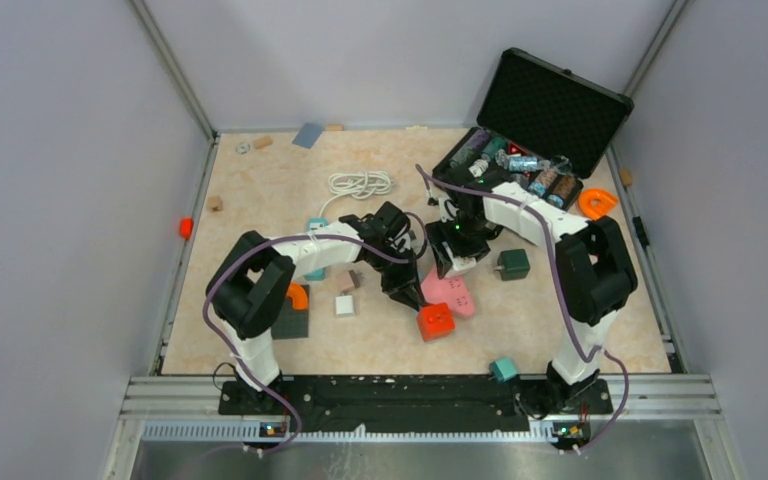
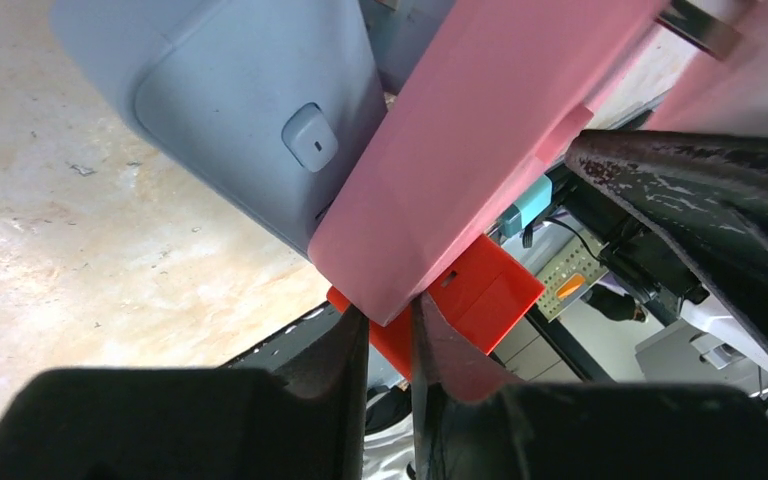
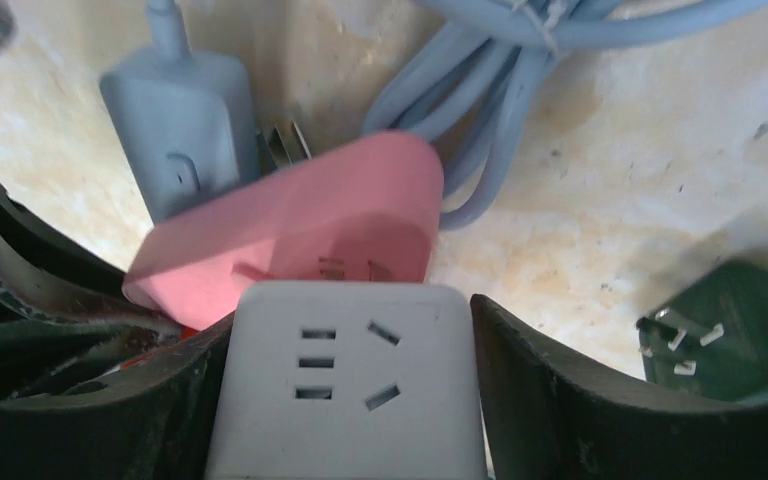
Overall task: Insert the plug
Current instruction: Insert the plug into the socket.
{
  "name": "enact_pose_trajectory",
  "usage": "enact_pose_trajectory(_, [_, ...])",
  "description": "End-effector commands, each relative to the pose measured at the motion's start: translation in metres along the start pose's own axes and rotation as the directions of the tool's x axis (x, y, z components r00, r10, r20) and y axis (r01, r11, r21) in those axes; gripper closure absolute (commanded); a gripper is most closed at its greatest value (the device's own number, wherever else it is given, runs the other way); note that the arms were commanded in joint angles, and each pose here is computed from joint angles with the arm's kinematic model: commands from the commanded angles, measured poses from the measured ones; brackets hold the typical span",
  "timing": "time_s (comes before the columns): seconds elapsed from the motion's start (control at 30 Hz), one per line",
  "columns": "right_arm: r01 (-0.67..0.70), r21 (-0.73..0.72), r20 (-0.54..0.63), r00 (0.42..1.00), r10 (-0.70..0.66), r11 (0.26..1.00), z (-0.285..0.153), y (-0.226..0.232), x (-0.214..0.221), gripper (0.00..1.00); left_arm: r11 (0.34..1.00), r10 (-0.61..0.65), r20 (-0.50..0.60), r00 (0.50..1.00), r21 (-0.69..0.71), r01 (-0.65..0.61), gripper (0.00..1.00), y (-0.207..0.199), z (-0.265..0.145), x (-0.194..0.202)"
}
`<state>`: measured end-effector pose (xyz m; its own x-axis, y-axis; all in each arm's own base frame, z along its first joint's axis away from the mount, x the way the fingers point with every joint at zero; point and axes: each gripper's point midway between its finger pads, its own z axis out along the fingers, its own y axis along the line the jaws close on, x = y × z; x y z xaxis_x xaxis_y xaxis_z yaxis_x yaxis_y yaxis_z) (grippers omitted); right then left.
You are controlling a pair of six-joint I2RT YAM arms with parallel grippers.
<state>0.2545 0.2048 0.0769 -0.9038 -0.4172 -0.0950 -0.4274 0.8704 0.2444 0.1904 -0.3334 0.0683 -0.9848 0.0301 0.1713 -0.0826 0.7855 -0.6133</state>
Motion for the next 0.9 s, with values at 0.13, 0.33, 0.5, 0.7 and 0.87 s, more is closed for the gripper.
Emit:
enact_pose_trajectory(0.13, [0.027,0.044,0.253,0.967,-0.037,0.999,-0.011,0.002,-0.057,0.24,0.948,0.027,0.169,0.985,-0.318,0.028,0.85,0.084,0.022,-0.039])
enact_pose_trajectory(0.33, [0.011,0.049,0.296,0.955,-0.025,0.999,-0.031,0.005,-0.061,0.21,0.948,0.03,0.168,0.985,-0.319,0.025,0.85,0.084,0.021,-0.039])
enact_pose_trajectory(0.5, [0.012,0.031,0.334,0.942,-0.021,0.999,-0.047,0.011,-0.062,0.2,0.947,0.028,0.167,0.986,-0.32,0.028,0.85,0.084,0.021,-0.039])
enact_pose_trajectory(0.7, [0.008,0.014,0.376,0.927,-0.012,1.0,-0.057,0.015,-0.06,0.21,0.948,0.029,0.168,0.985,-0.318,0.026,0.85,0.084,0.022,-0.039])
enact_pose_trajectory(0.87, [-0.005,-0.005,0.384,0.923,0.007,1.0,-0.062,0.016,-0.056,0.26,0.947,0.028,0.168,0.985,-0.319,0.027,0.85,0.084,0.021,-0.039])
